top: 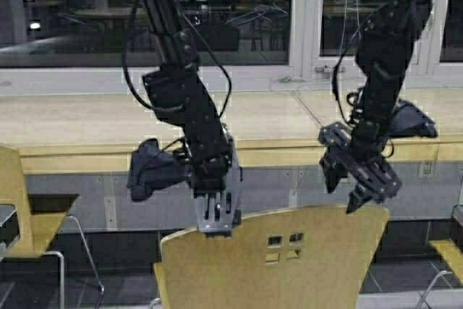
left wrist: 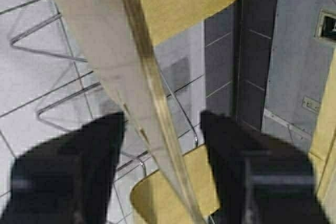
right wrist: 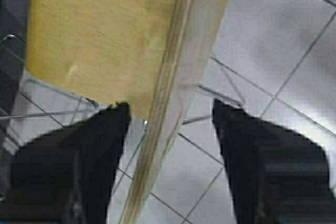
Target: Push the chairs under the table
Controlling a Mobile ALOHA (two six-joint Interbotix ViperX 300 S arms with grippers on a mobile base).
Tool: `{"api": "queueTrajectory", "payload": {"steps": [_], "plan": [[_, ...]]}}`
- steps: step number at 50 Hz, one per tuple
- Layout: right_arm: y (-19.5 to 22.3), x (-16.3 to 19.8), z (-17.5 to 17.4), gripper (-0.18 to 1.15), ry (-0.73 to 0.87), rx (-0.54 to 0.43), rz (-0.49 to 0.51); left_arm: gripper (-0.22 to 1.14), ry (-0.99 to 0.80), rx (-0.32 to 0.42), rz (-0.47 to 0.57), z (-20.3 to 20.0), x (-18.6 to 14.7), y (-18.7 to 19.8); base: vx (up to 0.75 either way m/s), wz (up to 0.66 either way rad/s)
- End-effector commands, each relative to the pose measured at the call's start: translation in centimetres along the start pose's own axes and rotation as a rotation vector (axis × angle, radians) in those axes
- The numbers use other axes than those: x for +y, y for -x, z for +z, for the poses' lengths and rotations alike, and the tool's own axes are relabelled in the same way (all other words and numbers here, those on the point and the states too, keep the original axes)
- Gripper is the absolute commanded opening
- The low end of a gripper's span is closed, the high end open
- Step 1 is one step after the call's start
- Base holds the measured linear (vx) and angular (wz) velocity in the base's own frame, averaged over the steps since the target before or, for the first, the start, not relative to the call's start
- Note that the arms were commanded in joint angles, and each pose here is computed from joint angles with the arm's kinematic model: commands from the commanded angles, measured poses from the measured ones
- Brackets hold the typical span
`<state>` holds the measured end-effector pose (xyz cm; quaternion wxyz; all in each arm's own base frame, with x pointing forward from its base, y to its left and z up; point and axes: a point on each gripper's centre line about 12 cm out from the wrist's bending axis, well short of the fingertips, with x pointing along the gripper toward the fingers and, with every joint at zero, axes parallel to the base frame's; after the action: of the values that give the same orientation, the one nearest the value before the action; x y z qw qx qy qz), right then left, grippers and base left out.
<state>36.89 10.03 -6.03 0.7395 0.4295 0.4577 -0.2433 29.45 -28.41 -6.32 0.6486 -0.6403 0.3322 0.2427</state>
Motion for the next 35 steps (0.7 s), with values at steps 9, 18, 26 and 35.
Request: {"api": "queueTrajectory", "payload": {"steps": [9,18,26,35], "plan": [[-3.1,2.1,0.2,0.86,-0.004,-0.010,0.034,0.84,0.041,-0.013,-0.026,-0.2,-1.0,-2.8,0.00,0.00],[-5.8,1.4,-0.3,0.86,0.003,-0.002,0.010,0.84,0.054,-0.030,-0.022,0.0,-0.5,-5.1,0.00,0.00],[-7.7,1.2,-0.7,0.83,0.021,0.016,-0.007,0.83,0.061,-0.034,-0.029,0.0,-0.5,-6.6,0.00,0.00],[-7.9,1.4,-0.7,0.46,0.043,0.022,-0.006,0.61,0.065,-0.039,-0.028,0.2,-0.4,-7.0,0.00,0.00]]}}
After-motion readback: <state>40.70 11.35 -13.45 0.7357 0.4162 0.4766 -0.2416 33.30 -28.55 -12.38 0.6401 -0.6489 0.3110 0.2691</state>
